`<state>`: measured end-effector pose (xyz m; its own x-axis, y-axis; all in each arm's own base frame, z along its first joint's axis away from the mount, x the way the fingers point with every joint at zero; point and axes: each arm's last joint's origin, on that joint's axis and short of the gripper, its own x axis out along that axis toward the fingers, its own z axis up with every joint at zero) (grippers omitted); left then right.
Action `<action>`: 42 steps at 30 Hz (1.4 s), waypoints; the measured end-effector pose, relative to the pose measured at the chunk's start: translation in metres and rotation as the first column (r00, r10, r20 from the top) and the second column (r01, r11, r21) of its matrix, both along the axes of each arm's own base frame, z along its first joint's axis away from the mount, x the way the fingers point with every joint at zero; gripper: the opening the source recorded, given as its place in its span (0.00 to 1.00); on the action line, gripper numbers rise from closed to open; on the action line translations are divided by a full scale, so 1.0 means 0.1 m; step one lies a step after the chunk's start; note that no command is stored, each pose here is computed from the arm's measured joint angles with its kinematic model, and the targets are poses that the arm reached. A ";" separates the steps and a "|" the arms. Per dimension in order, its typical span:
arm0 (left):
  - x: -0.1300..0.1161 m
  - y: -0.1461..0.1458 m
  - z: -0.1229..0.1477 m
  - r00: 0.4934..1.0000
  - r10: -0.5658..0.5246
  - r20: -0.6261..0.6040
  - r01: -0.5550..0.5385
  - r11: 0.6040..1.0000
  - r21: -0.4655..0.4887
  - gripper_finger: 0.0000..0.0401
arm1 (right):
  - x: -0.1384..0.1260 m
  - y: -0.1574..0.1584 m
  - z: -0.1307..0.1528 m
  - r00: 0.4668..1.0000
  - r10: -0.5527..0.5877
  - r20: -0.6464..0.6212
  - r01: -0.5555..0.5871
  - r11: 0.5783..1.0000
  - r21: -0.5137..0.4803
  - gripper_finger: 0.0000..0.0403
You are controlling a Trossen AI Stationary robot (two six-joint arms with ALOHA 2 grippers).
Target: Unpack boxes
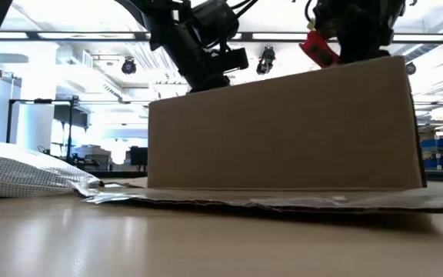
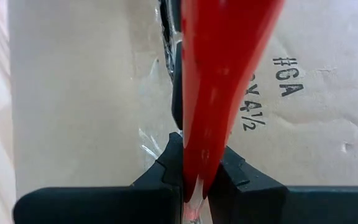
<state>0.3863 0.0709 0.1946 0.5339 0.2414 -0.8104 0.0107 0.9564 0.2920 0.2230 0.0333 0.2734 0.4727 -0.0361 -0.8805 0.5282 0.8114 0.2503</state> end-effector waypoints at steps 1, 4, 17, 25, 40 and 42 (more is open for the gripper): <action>0.00 0.00 0.00 1.000 0.004 0.002 -0.004 1.000 -0.001 0.68 | -0.01 0.02 0.00 1.000 -0.002 -0.003 0.002 1.000 0.000 0.04; 0.00 0.02 0.00 1.000 0.028 0.011 -0.028 1.000 -0.014 0.68 | -0.05 0.08 0.00 1.000 0.002 -0.022 -0.002 1.000 -0.004 0.04; 0.00 0.04 -0.02 0.995 0.099 0.018 -0.098 0.994 -0.050 0.68 | -0.22 0.24 0.10 1.000 -0.016 0.013 0.016 1.000 0.021 0.04; 0.03 0.04 -0.04 0.992 0.117 0.043 -0.114 0.991 -0.068 0.68 | -0.39 0.21 0.21 0.997 -0.053 0.062 0.053 0.999 0.007 0.04; 0.23 -0.26 0.25 0.970 -0.226 0.087 0.214 0.968 0.129 0.68 | -0.28 0.18 0.10 0.999 -0.037 -0.011 0.036 0.999 -0.022 0.04; 0.26 -0.33 0.27 0.951 -0.296 0.084 0.278 0.943 0.181 0.68 | -0.26 0.17 0.09 0.999 -0.040 -0.010 0.040 0.999 -0.026 0.04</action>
